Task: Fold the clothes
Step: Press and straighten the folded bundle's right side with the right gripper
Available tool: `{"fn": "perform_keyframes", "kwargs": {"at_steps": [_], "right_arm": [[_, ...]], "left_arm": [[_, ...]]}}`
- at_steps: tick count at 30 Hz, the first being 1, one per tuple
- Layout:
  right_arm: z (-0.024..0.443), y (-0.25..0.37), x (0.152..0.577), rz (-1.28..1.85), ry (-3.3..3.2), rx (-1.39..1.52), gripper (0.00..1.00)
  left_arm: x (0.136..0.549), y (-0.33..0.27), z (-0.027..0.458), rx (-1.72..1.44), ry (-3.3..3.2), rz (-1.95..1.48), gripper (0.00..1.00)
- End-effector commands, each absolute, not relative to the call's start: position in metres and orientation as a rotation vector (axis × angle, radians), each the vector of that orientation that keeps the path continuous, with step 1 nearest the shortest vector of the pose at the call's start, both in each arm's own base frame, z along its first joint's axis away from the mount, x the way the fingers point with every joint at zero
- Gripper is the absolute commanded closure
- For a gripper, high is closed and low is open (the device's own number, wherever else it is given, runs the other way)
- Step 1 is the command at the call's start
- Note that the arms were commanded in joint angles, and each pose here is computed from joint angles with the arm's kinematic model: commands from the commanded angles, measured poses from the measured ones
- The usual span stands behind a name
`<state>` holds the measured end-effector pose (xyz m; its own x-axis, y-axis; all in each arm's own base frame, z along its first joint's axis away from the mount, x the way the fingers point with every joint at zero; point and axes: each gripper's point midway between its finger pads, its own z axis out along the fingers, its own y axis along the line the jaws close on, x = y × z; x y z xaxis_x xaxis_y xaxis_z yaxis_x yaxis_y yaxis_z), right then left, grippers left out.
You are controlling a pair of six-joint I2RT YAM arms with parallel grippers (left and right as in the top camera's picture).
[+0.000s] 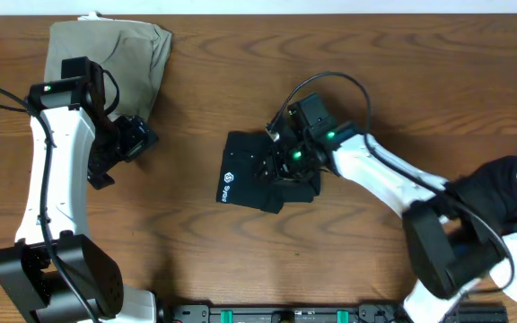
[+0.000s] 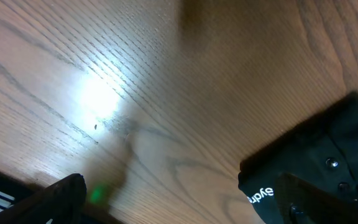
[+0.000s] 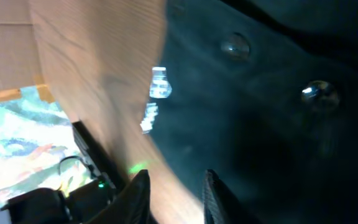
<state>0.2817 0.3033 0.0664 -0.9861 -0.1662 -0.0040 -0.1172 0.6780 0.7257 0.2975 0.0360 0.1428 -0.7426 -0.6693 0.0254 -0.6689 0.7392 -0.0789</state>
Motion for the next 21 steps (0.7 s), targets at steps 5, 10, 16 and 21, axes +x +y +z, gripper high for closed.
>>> {"fn": "perform_keyframes", "kwargs": {"at_steps": [5,10,16,21], "right_arm": [[0.004,0.299,0.263,-1.086,-2.702,0.163,0.8],[0.003,0.3,0.264,-1.097,-2.711,0.196,0.89],[0.053,0.298,0.282,-1.222,-2.787,0.242,0.88],[0.118,0.291,0.297,-1.389,-2.885,0.318,0.89]], "left_arm": [[0.297,0.034,0.142,-1.152,2.922,-0.151,0.02],[0.297,0.034,0.142,-1.151,2.921,-0.151,0.02],[0.297,0.034,0.142,-1.15,2.922,-0.15,0.02],[0.297,0.034,0.142,-1.15,2.922,-0.15,0.02]]}}
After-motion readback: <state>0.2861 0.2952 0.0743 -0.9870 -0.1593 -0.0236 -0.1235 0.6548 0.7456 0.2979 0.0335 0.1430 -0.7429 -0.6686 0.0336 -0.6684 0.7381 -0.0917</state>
